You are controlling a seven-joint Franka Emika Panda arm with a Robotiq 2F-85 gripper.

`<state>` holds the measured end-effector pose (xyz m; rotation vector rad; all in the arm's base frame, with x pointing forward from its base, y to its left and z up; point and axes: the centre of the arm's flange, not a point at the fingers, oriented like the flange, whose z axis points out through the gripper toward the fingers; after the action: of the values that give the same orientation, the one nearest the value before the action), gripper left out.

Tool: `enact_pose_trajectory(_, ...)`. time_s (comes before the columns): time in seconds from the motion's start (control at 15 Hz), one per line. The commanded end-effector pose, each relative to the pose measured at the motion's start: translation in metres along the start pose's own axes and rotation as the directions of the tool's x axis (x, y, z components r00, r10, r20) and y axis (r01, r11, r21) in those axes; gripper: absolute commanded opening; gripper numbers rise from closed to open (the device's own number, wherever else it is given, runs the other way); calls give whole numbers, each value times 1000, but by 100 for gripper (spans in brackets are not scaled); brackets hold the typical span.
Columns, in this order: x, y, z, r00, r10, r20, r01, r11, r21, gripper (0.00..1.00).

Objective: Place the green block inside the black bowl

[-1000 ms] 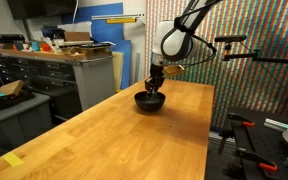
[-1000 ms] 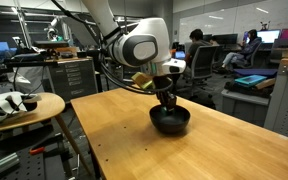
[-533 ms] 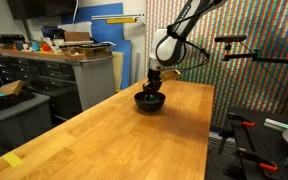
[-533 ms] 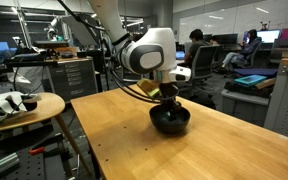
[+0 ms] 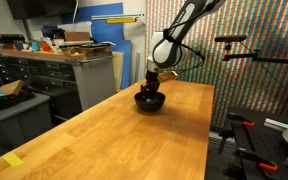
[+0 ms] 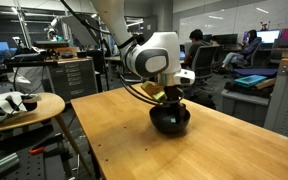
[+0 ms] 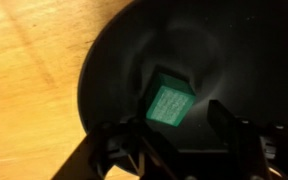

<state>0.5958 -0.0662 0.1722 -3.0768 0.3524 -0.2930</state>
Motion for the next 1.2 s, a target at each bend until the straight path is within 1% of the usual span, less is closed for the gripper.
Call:
enact_pose_trajectory(0.0, 10, 7, -8, 1000, -14, 11, 14, 1000, 21, 97)
enact_pose_trajectory(0.07, 10, 9, -13, 1000, -15, 13, 15, 1000, 19, 100)
enact_pose_trajectory(0.2, 13, 11, -22, 1000, -15, 13, 15, 1000, 20, 100)
enact_pose_trajectory(0.33, 17, 12, -35, 999, -10, 32, 9, 1000, 30, 100)
enact_pose_trajectory(0.53, 24, 12, -60, 996, -9, 88, 3, 997, 72, 100)
enact_pose_trajectory(0.8, 32, 10, -98, 987, -38, 153, 20, 993, 117, 100)
enact_pose_trajectory(1.0, 35, 9, -122, 983, -58, 173, 39, 993, 111, 100)
enact_pose_trajectory(1.13, 32, 9, -131, 981, -99, 169, 82, 991, 104, 100)
